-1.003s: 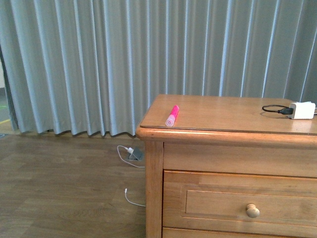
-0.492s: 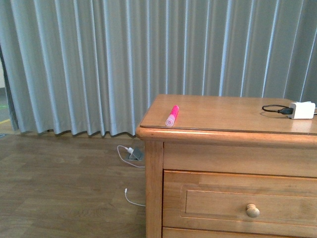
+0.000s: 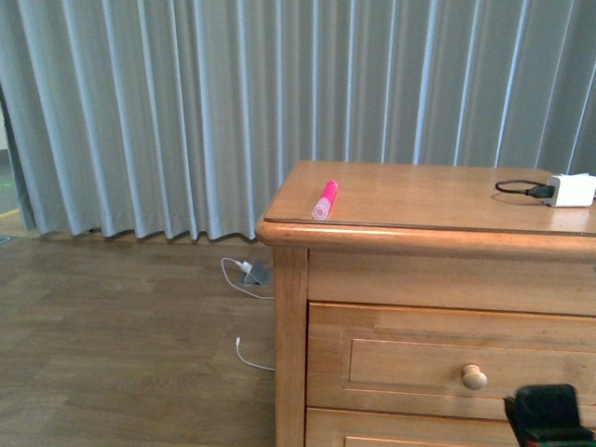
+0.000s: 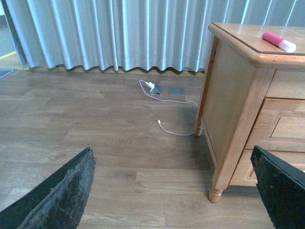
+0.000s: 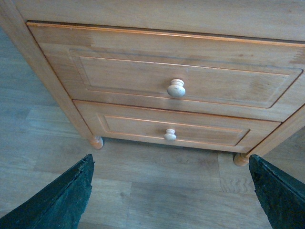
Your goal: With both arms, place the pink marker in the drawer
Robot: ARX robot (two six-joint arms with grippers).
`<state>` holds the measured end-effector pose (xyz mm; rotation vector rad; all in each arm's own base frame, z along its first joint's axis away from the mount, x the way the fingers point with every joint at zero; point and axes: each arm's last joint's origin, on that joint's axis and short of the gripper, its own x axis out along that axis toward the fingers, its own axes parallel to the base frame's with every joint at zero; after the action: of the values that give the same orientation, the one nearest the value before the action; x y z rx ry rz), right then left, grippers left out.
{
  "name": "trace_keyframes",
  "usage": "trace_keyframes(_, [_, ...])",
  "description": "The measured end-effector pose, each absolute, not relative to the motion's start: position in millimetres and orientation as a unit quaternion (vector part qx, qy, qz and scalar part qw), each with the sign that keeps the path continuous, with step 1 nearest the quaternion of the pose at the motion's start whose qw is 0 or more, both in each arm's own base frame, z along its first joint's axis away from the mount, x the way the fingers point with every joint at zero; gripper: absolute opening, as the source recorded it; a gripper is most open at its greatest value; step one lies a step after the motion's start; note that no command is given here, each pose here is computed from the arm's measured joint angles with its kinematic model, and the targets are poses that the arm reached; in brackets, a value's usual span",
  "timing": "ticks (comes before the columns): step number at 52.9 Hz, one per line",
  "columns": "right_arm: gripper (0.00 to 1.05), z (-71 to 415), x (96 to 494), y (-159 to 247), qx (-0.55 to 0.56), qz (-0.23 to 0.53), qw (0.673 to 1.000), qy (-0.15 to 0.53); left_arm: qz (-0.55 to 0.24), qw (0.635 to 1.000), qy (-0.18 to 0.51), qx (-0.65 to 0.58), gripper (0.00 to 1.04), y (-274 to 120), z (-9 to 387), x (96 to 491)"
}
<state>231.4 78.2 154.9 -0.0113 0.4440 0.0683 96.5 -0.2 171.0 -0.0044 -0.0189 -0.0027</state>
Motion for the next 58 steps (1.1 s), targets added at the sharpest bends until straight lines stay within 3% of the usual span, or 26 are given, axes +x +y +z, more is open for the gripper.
trace_keyframes(14, [0.96,124,294,94,-0.016,-0.013,0.969,0.248,-0.001,1.000,-0.009,-0.002,0.99,0,171,97])
trace_keyframes(33, [0.96,106,348,101,-0.011,-0.033,0.963,0.267,-0.001,1.000,-0.009,-0.002,0.99,0,171,97])
trace_keyframes(58, [0.96,84,385,93,-0.007,-0.056,0.960,0.274,-0.001,1.000,-0.009,-0.002,0.99,0,171,97])
